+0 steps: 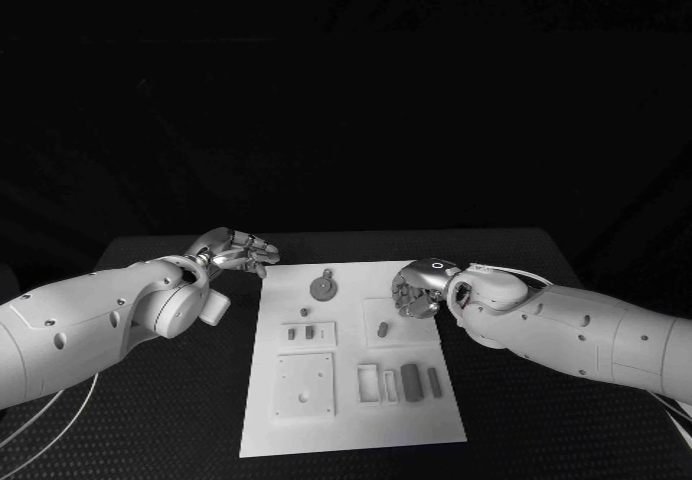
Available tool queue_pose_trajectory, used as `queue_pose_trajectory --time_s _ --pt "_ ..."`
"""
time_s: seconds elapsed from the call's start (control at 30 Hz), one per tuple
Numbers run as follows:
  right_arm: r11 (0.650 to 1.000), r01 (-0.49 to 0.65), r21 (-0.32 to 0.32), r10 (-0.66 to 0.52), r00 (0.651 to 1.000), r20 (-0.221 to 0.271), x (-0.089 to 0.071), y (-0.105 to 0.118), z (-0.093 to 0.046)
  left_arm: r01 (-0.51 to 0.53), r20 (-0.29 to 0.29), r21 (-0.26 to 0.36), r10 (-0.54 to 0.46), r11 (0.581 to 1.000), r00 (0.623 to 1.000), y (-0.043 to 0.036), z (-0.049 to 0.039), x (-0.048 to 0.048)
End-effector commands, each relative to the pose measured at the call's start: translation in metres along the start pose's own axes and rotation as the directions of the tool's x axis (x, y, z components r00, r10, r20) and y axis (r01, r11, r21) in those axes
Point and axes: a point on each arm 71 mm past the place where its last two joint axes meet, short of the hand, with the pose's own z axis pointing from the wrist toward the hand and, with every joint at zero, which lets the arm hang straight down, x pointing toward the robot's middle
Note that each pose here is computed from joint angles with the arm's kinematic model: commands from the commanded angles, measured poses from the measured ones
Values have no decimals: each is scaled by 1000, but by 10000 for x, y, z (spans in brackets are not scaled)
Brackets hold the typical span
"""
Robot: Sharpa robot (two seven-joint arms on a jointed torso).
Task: Assemble the parts on the task board
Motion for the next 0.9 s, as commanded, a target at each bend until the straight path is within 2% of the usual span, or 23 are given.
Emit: queue_pose_trajectory --time_s 0.03,0.23,0.67,0.9 --pt "1000 30 -5 -30 999 -11 89 41 6 21 -13 12 -21 1000 1000 -20 1 15" --pt "999 45 -7 -45 999 -6 104 79 28 22 -16 10 -22 1000 1000 -21 2 24" --pt "996 91 -22 -92 993 -69 320 159 26 22 -19 -1 -22 1000 1000 -10 -3 17" --pt "994 111 -17 -111 992 -65 335 181 26 22 -15 -3 -22 1000 1000 -7 -8 10"
